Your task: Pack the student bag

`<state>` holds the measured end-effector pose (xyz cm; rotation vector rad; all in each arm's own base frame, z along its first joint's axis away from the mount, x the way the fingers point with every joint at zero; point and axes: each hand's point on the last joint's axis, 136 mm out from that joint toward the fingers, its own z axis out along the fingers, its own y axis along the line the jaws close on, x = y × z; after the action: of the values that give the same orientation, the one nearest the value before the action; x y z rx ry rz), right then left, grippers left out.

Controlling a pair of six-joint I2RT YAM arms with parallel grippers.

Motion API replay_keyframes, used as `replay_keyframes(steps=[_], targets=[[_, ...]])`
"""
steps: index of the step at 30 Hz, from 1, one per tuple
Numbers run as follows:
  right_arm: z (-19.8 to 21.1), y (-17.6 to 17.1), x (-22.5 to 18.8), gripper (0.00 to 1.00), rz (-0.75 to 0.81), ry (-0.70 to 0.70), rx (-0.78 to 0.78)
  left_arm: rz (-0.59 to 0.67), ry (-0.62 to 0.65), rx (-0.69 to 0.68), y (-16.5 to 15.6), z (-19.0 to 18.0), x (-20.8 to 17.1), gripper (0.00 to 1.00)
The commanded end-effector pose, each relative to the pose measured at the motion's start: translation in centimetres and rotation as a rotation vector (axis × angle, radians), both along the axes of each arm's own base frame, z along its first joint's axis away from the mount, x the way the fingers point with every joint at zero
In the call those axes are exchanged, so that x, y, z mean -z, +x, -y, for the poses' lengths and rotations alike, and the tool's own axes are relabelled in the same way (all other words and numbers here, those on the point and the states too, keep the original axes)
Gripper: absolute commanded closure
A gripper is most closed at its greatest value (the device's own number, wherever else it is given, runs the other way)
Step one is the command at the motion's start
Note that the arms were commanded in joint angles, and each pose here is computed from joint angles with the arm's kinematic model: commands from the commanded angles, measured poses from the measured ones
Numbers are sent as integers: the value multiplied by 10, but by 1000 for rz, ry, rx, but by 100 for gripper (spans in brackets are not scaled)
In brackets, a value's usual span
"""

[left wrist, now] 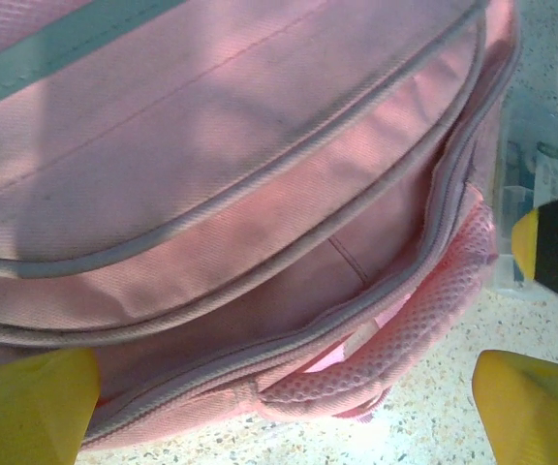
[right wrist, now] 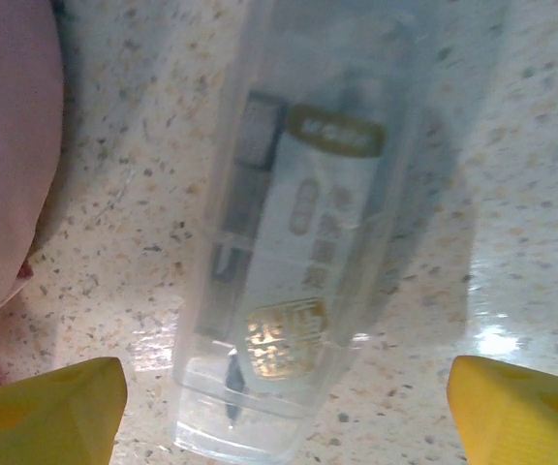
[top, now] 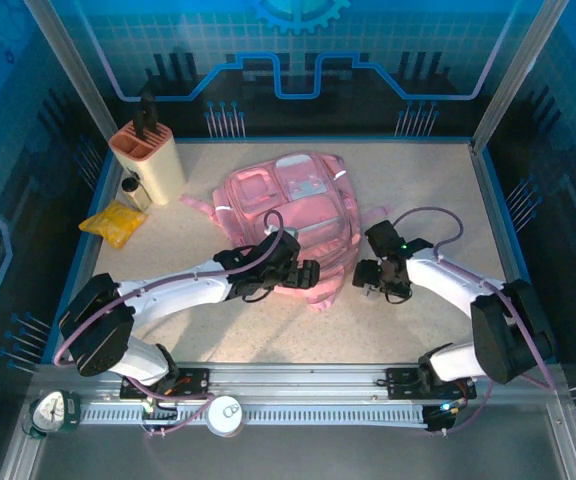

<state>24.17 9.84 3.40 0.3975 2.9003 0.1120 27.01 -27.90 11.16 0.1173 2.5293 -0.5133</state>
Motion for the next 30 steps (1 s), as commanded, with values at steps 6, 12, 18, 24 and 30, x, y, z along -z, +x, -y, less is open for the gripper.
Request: replay_keyframes(steps=[6,12,18,24,30], targets=[[-15,6,22,25,3,19,20,-13,-9,-74,3,-20,-11,1],[-11,0,22,36,-1,-12,-8,-7,-9,-89,-2,-33,-15,1],[-1,-6,18,48,-1,-40,12,-7,-15,-84,-4,-36,-18,1],[-2,-6,16,54,10,-7,15,-8,-2,-82,-5,-43,-19,1],[2,-1,-15,56,90,-6,-19,80,72,-31,13,-53,-40,1]])
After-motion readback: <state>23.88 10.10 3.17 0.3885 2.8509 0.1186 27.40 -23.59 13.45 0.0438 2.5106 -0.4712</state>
